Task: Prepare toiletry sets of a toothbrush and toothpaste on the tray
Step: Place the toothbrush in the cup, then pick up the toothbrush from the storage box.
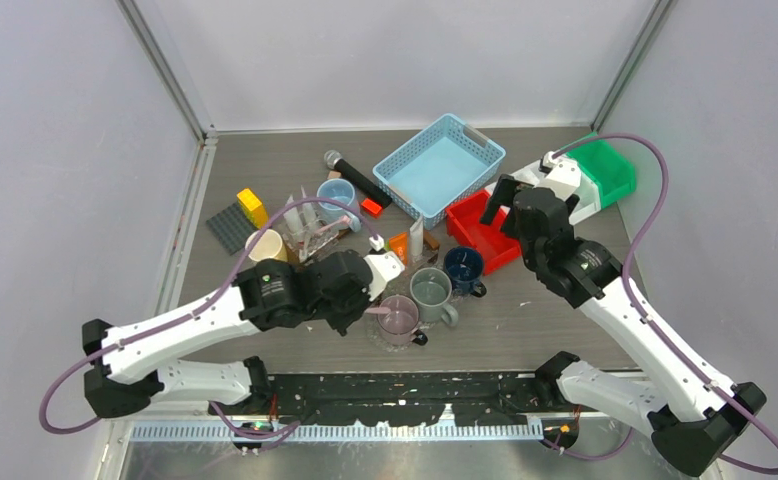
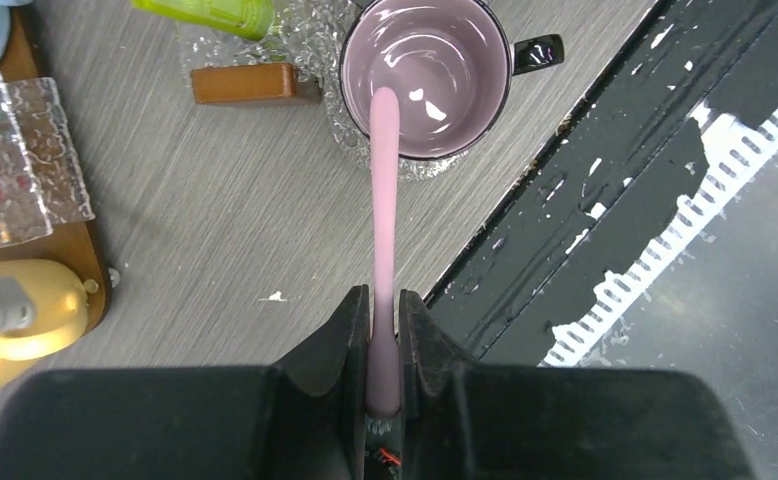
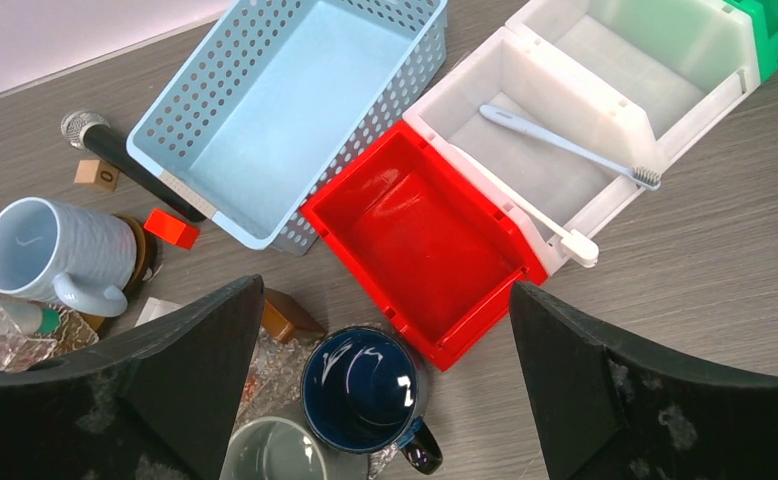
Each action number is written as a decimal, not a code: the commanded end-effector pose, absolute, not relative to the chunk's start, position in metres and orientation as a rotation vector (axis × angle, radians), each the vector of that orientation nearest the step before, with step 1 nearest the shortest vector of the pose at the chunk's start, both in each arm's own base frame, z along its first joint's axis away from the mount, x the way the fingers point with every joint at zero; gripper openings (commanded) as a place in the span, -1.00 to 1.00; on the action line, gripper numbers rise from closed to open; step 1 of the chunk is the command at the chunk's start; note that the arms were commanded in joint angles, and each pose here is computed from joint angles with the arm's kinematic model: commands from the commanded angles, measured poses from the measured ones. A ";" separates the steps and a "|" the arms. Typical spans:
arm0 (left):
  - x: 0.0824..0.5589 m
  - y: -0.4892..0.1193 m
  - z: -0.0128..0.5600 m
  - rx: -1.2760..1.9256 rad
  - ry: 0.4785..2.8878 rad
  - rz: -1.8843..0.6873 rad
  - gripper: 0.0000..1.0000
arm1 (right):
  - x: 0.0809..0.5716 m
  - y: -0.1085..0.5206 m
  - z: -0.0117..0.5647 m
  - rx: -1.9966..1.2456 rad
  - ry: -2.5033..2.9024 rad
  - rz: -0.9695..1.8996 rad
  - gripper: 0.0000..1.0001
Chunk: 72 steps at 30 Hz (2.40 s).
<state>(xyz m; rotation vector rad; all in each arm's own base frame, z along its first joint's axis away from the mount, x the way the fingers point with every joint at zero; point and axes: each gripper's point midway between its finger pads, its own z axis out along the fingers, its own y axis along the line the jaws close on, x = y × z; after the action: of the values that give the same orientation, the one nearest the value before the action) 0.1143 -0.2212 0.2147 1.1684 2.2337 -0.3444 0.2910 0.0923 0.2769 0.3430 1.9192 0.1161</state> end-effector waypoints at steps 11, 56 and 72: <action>0.126 -0.256 0.184 1.138 2.234 -0.370 -0.46 | 0.309 0.052 0.267 0.392 1.989 0.039 0.99; 0.251 -0.096 0.298 0.440 1.677 0.160 0.75 | 0.418 -0.013 0.082 0.167 2.654 0.140 0.13; 0.255 -0.096 0.291 0.434 1.690 0.164 0.74 | 0.407 -0.021 0.045 0.125 2.785 0.213 -0.23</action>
<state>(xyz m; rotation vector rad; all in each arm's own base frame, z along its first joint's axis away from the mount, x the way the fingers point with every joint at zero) 0.2497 -0.0948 0.2805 0.4811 1.7264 0.1806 0.4116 -0.0151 0.0481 0.1454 2.7468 0.2452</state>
